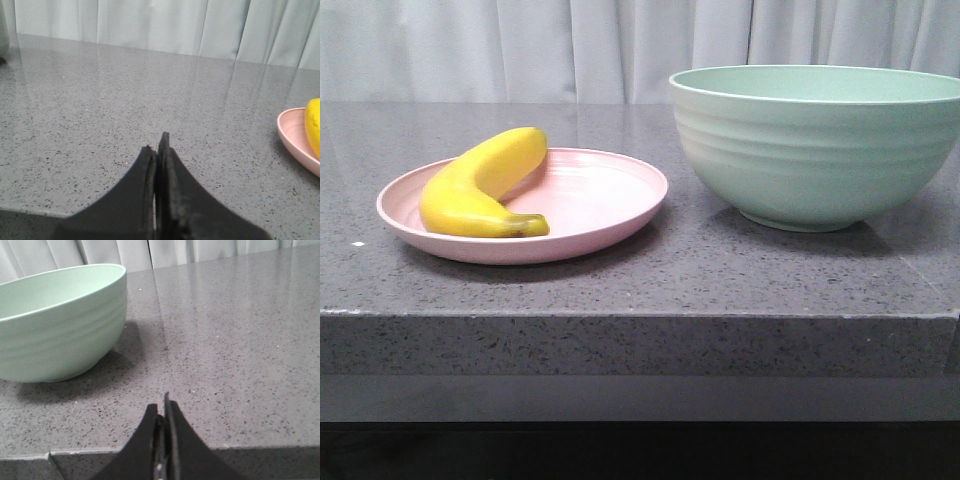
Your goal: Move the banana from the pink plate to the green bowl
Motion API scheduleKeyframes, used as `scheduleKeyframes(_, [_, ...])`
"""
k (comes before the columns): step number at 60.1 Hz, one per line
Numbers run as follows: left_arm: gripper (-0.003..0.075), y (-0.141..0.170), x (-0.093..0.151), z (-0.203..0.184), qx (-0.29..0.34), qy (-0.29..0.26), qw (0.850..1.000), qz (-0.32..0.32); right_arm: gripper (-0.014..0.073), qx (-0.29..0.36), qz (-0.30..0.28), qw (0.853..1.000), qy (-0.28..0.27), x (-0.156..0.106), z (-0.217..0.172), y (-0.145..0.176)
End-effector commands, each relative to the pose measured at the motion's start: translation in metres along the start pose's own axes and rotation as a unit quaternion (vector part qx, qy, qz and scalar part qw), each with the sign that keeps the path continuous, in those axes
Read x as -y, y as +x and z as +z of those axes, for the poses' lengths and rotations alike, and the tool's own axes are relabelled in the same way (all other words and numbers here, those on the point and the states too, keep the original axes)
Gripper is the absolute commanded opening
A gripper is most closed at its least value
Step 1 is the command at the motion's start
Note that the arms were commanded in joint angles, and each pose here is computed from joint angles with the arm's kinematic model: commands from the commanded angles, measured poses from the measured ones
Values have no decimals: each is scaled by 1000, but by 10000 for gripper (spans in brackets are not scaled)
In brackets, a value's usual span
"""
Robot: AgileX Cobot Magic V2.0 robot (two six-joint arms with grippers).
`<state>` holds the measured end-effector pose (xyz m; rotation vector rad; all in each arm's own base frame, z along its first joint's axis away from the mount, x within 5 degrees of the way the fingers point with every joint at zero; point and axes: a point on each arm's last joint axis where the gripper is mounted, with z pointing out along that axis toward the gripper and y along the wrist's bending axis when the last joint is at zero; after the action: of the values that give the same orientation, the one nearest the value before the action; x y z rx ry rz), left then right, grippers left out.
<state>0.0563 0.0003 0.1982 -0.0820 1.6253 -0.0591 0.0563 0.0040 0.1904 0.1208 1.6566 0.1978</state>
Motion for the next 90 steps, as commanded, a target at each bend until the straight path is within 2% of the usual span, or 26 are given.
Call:
scheduleKeyframes(1, [-20,-12,0,-2,58,1,998,-8,-62,51,-34,998,-2,-1,-3,-12])
scheduleKeyframes(8, [-20,-25,2,-6,74,3,997,-8,-62,41,-64,997,1,-4,-8,-26])
scheduleKeyframes(19, [-20,-76,7,-11,77,7,997,-7,-62,37,-122,992,19,-11,-17,-71])
scheduleKeyframes(32, [-20,-139,13,12,56,9,998,-18,-62,34,-121,992,19,-24,-4,-137])
scheduleKeyframes(39, [-20,-148,13,27,37,7,999,-18,-62,25,-120,992,20,-27,8,-154])
scheduleKeyframes(46, [-20,-148,13,32,26,6,999,-18,-59,22,-120,992,20,-28,11,-157])
scheduleKeyframes(51, [-7,-147,13,32,25,6,1000,-18,3,24,-119,992,19,-28,11,-157])
scheduleKeyframes(55, [64,-148,13,32,26,6,999,-18,108,24,-118,992,19,-28,11,-157])
scheduleKeyframes(57, [127,-148,13,32,26,5,1000,-16,205,25,-115,993,18,-28,11,-157])
scheduleKeyframes(60, [256,-147,13,33,25,5,1000,-17,347,25,-106,994,15,-29,11,-157])
scheduleKeyframes(64, [434,-146,13,33,21,5,1000,-17,485,24,-100,995,13,-29,11,-157])
scheduleKeyframes(66, [503,-146,13,33,21,5,1000,-17,542,25,-100,995,13,-29,11,-157])
scheduleKeyframes(69, [562,-146,13,33,21,5,1000,-17,593,25,-100,995,13,-29,11,-157])
scheduleKeyframes(72, [578,-146,13,33,21,5,1000,-17,615,24,-100,995,13,-29,11,-156])
scheduleKeyframes(83, [563,-143,14,34,1,12,999,-47,612,19,-100,995,13,-28,12,-155])
scheduleKeyframes(90, [563,-145,19,45,-62,27,998,-8,612,20,-100,995,13,-28,12,-155])
